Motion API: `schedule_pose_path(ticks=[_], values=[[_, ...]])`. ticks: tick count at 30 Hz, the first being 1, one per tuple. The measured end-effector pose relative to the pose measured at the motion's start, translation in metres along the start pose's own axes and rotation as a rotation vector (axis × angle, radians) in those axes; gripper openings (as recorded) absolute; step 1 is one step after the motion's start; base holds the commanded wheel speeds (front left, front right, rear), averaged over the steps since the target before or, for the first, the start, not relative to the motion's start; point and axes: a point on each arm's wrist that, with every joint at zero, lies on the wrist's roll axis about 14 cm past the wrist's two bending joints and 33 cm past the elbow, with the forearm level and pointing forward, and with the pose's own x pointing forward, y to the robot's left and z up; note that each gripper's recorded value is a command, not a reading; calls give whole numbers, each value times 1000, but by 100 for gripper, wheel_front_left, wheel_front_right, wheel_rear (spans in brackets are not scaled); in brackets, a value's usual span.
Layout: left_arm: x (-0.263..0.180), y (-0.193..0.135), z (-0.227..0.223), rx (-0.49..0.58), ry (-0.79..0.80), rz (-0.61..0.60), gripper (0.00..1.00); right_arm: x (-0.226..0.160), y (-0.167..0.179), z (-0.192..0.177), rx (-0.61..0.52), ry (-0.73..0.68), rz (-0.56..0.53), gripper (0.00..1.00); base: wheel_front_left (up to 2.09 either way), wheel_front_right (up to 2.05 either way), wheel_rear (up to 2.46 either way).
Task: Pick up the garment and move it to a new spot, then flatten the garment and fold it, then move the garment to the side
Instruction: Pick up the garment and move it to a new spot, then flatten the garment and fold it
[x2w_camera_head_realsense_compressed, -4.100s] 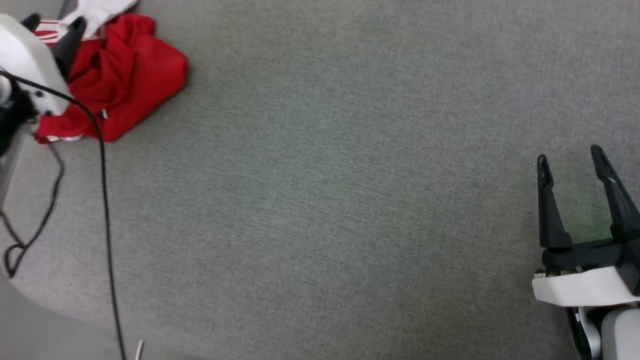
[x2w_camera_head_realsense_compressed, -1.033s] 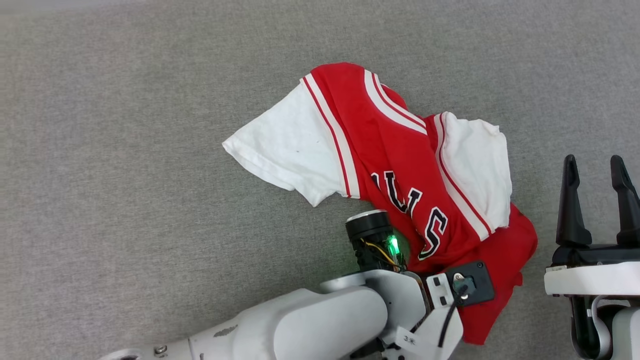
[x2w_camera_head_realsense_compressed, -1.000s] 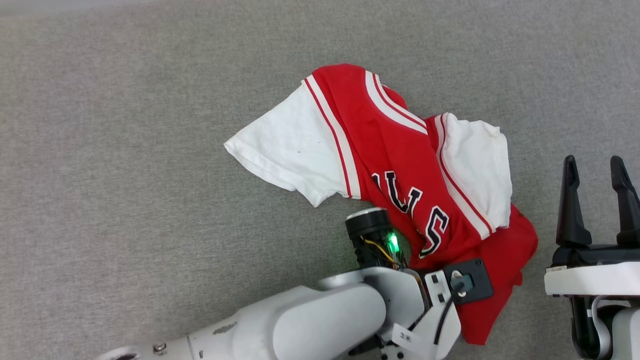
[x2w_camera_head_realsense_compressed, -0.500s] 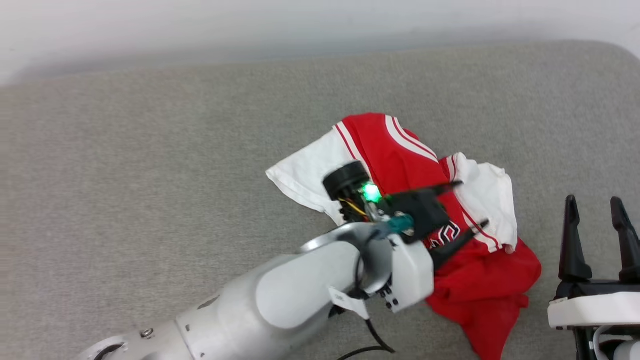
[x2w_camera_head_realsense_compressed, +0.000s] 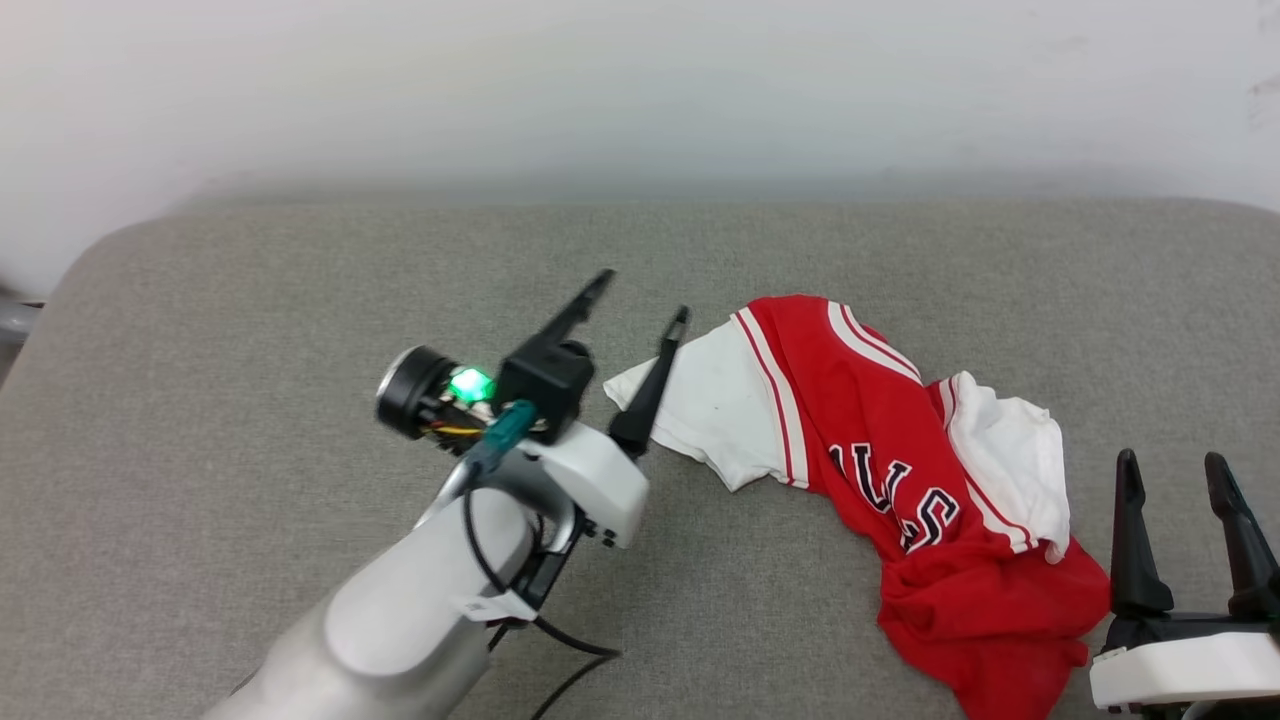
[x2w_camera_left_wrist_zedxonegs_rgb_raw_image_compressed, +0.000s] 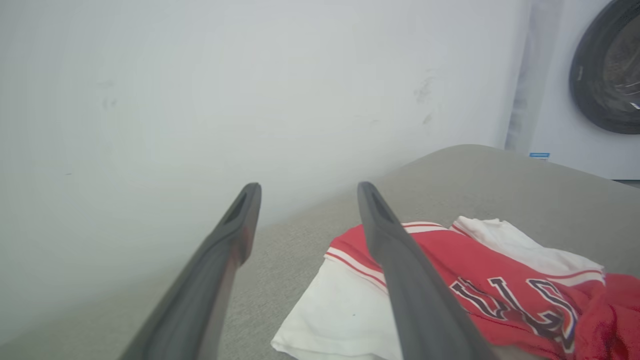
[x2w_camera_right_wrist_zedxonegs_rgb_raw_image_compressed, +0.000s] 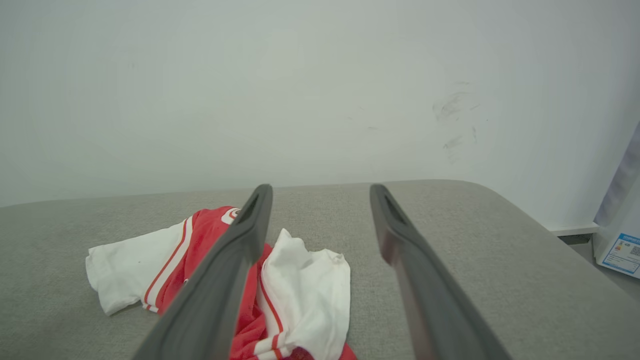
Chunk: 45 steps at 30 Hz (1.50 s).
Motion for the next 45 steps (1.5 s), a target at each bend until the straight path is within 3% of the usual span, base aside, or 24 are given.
schedule_pose_path(ticks=[8, 17, 31, 45], values=[[-65, 77, 10, 4, -50, 343, 100, -5, 12, 5, 18, -14, 35, 100, 0, 0, 0], [-137, 107, -15, -18, 6, 549, 100, -12, 17, 5, 33, -8, 50, 100, 0, 0, 0], [-163, 82, -43, -83, 65, 547, 100, -24, 34, -5, 89, 27, 93, 100, 0, 0, 0], [-170, 79, -56, -88, 97, 541, 100, -30, 37, -14, 100, 57, 100, 100, 0, 0, 0]])
